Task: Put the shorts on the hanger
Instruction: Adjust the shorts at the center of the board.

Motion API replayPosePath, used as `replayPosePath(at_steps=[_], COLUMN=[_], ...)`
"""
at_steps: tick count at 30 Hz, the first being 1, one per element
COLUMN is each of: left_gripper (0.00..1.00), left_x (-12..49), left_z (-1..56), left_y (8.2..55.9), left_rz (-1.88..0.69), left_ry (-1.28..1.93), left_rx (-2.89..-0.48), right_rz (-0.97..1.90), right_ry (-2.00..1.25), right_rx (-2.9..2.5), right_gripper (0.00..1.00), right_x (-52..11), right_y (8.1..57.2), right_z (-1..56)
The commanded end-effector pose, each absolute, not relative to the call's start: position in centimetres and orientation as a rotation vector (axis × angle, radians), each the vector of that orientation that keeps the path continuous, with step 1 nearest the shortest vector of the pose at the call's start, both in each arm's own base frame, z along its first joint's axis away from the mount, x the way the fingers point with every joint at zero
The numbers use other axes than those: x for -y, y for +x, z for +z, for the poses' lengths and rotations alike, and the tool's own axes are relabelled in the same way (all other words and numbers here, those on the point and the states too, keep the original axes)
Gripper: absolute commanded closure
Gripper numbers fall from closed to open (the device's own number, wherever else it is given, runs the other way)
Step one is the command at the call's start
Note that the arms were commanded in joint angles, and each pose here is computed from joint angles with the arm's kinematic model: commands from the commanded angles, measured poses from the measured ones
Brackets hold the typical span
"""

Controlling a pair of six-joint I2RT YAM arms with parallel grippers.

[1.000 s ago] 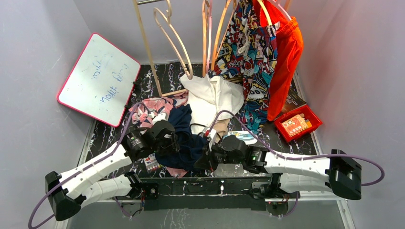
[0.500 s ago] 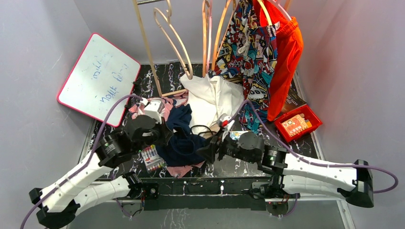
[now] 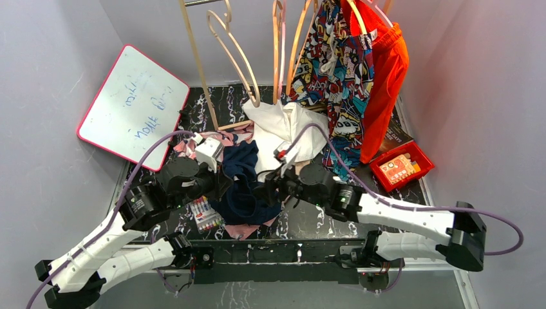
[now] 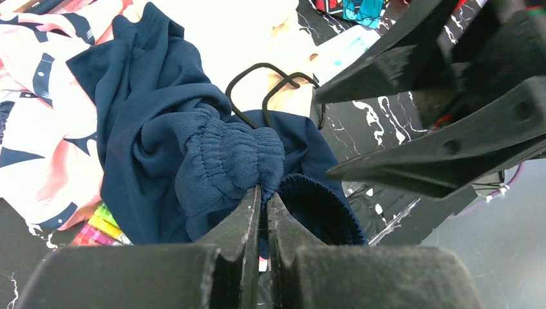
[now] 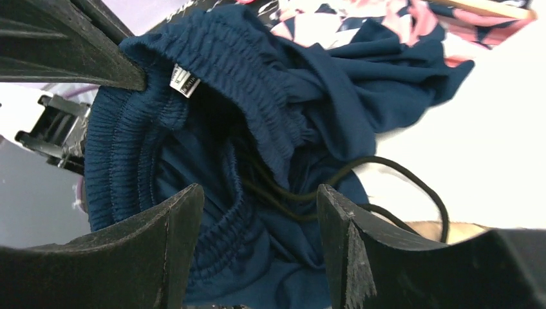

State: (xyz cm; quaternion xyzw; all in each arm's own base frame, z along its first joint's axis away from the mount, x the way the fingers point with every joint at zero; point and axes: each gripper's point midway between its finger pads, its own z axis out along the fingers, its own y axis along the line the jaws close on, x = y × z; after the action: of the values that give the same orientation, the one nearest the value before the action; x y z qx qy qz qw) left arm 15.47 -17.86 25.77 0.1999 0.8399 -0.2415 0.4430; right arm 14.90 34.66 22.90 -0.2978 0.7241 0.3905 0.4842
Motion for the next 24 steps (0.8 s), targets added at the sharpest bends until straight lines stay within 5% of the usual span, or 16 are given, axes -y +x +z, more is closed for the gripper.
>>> replayPosePath(at_steps=[1,13,20,24], left_gripper=[1.0,1.0,1.0,1.0], left_x=[18.7,18.7,17.7,16.3], left_z=[29.0,30.4,30.6,33.4], left_y=[15.4,14.7,14.7,15.4], left_rz=[-0.673,-0.722,-0.691,-0.632], left_ry=[0.522,0.531,0.509,0.47], left_rx=[-1.988,-1.952,-1.95,-1.88], right_rz=[1.066,0.988,0.846,0.785], right_ry=[-0.81,-0.735,-0.569,-0.482], right_rx=[-1.6,-1.628,-1.601,-1.52], right_gripper=[0.27,0.36,1.0,1.0], right_x=[-38.4,-41.8,-39.6,-34.7], right_y=[14.5,17.7,20.5,20.4], right_z=[27.3,25.5,27.8,34.1])
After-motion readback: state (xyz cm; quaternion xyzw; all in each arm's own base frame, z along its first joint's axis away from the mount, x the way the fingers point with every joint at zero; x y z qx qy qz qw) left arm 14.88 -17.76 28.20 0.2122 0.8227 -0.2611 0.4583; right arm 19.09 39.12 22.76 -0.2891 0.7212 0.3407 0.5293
